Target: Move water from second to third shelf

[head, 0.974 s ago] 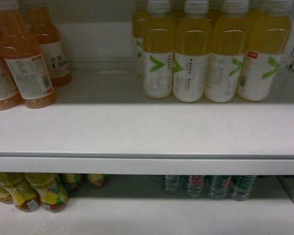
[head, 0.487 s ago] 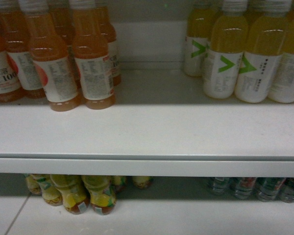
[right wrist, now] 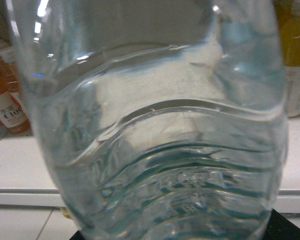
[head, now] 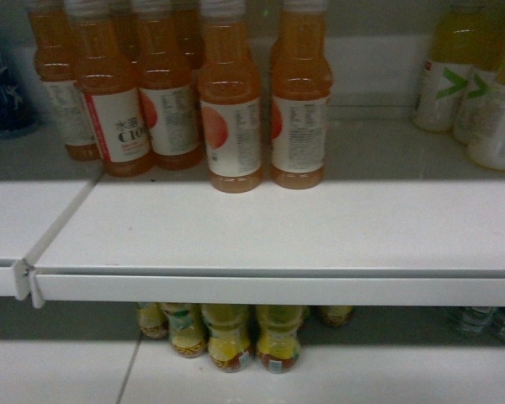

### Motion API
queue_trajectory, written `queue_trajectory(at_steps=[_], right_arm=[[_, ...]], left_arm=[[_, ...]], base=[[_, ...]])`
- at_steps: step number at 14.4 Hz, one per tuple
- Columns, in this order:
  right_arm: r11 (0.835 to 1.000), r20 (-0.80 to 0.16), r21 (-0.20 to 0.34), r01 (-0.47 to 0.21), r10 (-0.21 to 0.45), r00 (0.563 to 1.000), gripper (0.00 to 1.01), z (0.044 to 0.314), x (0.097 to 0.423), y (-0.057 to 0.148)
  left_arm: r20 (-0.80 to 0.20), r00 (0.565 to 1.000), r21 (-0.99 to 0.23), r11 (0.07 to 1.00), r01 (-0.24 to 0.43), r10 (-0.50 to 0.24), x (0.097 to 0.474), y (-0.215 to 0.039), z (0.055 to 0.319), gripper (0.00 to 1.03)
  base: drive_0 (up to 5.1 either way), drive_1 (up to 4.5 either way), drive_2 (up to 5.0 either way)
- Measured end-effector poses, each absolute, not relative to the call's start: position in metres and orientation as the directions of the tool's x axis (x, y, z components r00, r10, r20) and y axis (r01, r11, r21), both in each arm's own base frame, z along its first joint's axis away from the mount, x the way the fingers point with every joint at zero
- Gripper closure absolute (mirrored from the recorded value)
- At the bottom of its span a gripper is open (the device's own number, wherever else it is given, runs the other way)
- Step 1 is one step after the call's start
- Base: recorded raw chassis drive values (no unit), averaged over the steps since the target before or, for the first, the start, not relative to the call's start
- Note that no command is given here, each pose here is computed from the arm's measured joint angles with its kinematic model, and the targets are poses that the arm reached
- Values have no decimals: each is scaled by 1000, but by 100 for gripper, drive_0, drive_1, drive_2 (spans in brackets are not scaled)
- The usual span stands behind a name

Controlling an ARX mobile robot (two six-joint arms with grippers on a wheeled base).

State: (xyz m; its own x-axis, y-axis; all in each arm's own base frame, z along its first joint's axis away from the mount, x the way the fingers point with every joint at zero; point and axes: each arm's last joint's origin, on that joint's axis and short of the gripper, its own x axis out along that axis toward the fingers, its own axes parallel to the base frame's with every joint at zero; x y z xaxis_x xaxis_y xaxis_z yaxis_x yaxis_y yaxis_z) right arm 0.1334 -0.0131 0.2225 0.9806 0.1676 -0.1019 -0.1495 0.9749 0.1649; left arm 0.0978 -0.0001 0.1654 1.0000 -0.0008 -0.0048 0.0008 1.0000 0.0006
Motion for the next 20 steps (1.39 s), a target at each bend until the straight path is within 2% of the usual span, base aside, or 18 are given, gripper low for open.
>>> queue_trajectory(at_steps=[20], right_arm=[[974, -112, 170, -148, 168, 979, 60, 221, 134, -13]], left_arm=[[-4, 1000, 1, 1000, 1, -1, 98, 0, 165, 5]], base=[[-498, 243, 243]])
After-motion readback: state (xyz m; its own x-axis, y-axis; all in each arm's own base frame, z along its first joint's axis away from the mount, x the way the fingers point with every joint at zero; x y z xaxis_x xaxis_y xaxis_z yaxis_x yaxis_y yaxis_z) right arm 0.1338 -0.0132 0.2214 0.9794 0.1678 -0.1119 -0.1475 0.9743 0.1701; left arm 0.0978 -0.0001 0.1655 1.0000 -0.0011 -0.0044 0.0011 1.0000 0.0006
